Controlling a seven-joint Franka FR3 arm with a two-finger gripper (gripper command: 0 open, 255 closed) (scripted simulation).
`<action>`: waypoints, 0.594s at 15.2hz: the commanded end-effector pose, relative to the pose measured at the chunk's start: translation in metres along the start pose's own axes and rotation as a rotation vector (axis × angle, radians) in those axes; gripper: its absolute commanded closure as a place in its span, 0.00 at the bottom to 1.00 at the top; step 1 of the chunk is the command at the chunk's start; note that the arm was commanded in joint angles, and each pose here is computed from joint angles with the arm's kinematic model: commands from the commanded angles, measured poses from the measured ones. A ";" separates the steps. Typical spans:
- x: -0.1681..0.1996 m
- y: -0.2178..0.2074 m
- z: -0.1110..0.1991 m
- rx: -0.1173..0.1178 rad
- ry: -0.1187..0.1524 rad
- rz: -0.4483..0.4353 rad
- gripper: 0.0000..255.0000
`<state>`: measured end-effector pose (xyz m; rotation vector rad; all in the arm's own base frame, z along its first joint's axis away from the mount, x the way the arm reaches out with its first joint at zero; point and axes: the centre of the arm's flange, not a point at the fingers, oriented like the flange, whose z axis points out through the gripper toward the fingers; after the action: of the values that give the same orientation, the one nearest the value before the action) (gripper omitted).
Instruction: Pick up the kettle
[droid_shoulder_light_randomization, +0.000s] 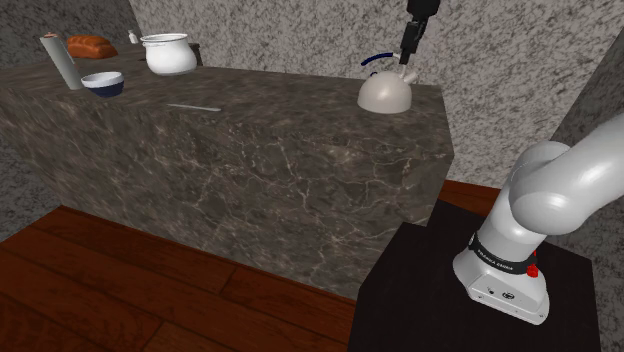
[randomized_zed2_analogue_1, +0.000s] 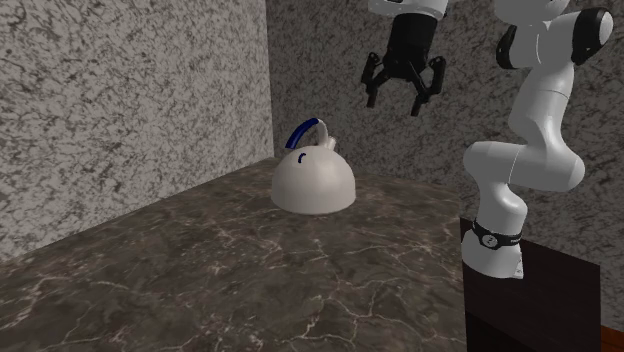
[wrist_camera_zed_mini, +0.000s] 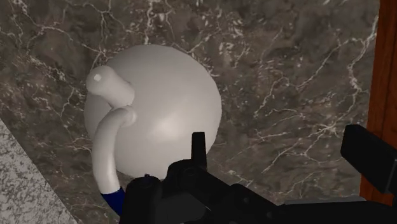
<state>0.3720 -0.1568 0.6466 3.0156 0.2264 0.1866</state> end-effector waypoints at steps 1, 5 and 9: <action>0.008 0.026 0.002 0.000 0.003 -0.027 0.00; 0.029 0.074 0.006 0.002 0.008 -0.077 0.00; 0.052 0.122 0.010 0.004 0.014 -0.126 0.00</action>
<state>0.4326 -0.2594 0.6541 2.9980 0.3935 0.1952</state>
